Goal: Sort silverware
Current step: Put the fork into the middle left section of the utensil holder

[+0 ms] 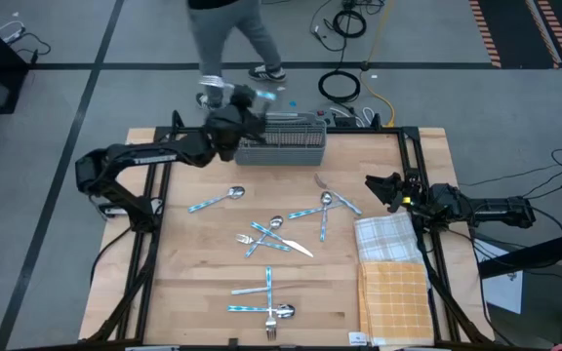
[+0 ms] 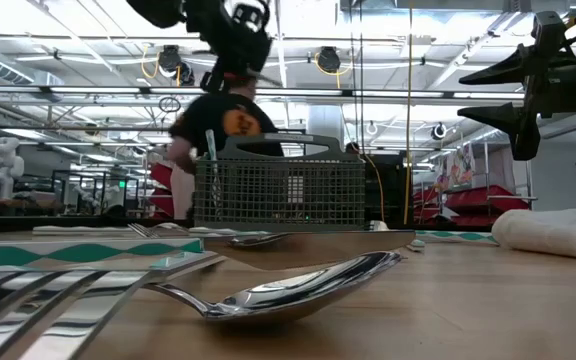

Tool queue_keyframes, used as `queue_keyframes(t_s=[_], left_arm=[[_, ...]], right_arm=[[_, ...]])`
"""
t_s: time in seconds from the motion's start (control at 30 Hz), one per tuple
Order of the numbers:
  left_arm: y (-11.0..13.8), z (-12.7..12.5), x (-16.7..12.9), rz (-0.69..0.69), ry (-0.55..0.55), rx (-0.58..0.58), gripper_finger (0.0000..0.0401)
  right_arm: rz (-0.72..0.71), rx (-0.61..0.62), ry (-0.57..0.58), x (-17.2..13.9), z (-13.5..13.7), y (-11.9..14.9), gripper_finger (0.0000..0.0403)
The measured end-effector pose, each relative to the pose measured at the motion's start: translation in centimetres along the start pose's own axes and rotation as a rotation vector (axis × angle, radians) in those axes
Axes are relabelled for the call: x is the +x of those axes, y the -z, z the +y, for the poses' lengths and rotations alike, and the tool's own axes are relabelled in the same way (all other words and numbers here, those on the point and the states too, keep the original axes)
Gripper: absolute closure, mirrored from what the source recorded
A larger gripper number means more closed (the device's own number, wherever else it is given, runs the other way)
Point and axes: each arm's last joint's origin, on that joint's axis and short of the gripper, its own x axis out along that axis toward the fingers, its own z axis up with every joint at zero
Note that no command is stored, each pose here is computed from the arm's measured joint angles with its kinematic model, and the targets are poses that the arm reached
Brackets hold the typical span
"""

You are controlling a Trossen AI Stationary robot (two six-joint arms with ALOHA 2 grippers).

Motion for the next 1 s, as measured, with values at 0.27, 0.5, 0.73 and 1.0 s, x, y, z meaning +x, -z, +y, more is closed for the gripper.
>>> queue_keyframes(t_s=[0.27, 0.5, 0.73, 1.0], left_arm=[[-2.7, -1.4, -2.2, -0.094, 0.069, 0.201, 0.0377], [-3.2, -3.4, -3.5, -0.131, 0.184, 0.406, 0.0377], [-2.4, -3.9, -2.4, -0.09, 0.226, 0.405, 0.0377], [-1.2, -4.7, -0.9, -0.05, 0.284, 0.443, 0.0377]], right_arm=[[0.002, -0.013, 0.001, 0.0, 0.0, 0.0, 0.0193], [0.006, -0.04, 0.005, 0.0, 0.0, 0.1, 0.0193], [0.005, -0.066, 0.004, 0.0, 0.0, 0.0, 0.0193], [0.001, -0.081, 0.009, 0.0, -0.1, 0.0, 0.0193]])
